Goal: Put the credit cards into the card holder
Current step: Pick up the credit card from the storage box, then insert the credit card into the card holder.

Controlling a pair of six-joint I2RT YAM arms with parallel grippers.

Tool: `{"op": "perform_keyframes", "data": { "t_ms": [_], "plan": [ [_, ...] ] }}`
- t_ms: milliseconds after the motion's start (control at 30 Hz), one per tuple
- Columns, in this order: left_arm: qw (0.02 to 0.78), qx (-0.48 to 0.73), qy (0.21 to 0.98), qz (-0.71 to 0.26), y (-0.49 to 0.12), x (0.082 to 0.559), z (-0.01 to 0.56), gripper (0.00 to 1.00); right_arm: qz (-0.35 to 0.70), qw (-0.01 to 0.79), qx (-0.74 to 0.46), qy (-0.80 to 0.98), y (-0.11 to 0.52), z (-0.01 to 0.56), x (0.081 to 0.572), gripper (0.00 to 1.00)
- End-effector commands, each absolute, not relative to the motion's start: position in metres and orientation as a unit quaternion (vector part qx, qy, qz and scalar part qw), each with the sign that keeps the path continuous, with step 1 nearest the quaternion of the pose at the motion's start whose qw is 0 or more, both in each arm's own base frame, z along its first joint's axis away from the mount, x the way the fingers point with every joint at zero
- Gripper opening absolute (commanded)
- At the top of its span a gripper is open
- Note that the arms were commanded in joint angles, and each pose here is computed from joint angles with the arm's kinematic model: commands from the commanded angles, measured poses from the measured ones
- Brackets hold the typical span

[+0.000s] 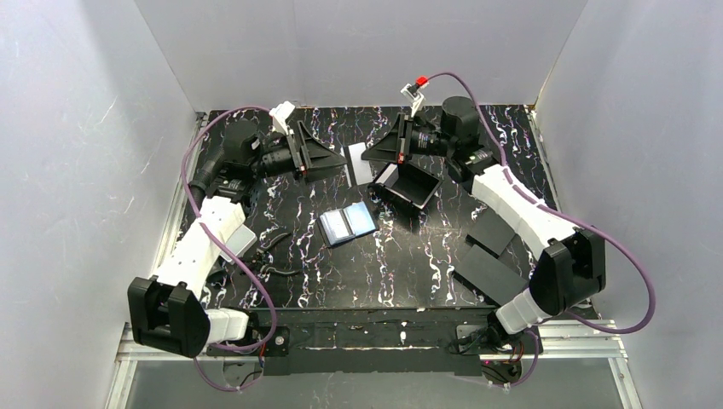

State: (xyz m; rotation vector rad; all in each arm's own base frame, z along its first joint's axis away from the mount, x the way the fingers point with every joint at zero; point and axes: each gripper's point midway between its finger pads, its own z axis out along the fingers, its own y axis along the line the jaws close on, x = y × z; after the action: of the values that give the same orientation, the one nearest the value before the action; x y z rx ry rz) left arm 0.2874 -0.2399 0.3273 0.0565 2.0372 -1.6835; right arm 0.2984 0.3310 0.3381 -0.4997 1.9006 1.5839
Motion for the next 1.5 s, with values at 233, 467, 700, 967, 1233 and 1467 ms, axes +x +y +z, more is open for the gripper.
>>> {"op": "perform_keyframes", "data": {
  "t_ms": [233, 467, 700, 967, 1233, 1467],
  "plan": [
    [0.248, 0.008, 0.712, -0.657, -0.248, 0.282, 0.35, 0.43, 0.713, 0.286, -0.169, 0.618, 0.339, 0.385, 0.286, 0.01],
    [0.249, -0.005, 0.719, -0.648, -0.25, 0.29, 0.336, 0.08, 0.707, 0.275, -0.159, 0.632, 0.342, 0.368, 0.291, 0.01],
    [0.257, -0.087, 0.847, -0.457, -0.214, 0.296, 0.236, 0.0, 0.407, 0.341, -0.147, 0.835, 0.289, 0.25, 0.346, 0.72],
    [0.217, -0.16, 0.883, -0.383, -0.196, 0.291, 0.15, 0.0, 0.319, 0.28, -0.212, 0.88, 0.302, 0.155, 0.332, 0.62],
    [0.171, -0.16, 0.895, -0.379, -0.228, 0.306, 0.109, 0.0, 0.284, 0.245, -0.253, 0.892, 0.337, 0.102, 0.327, 0.14],
    [0.156, -0.161, 0.904, -0.364, -0.235, 0.314, 0.086, 0.0, 0.246, 0.234, -0.259, 0.904, 0.329, 0.073, 0.335, 0.05]
  ]
}}
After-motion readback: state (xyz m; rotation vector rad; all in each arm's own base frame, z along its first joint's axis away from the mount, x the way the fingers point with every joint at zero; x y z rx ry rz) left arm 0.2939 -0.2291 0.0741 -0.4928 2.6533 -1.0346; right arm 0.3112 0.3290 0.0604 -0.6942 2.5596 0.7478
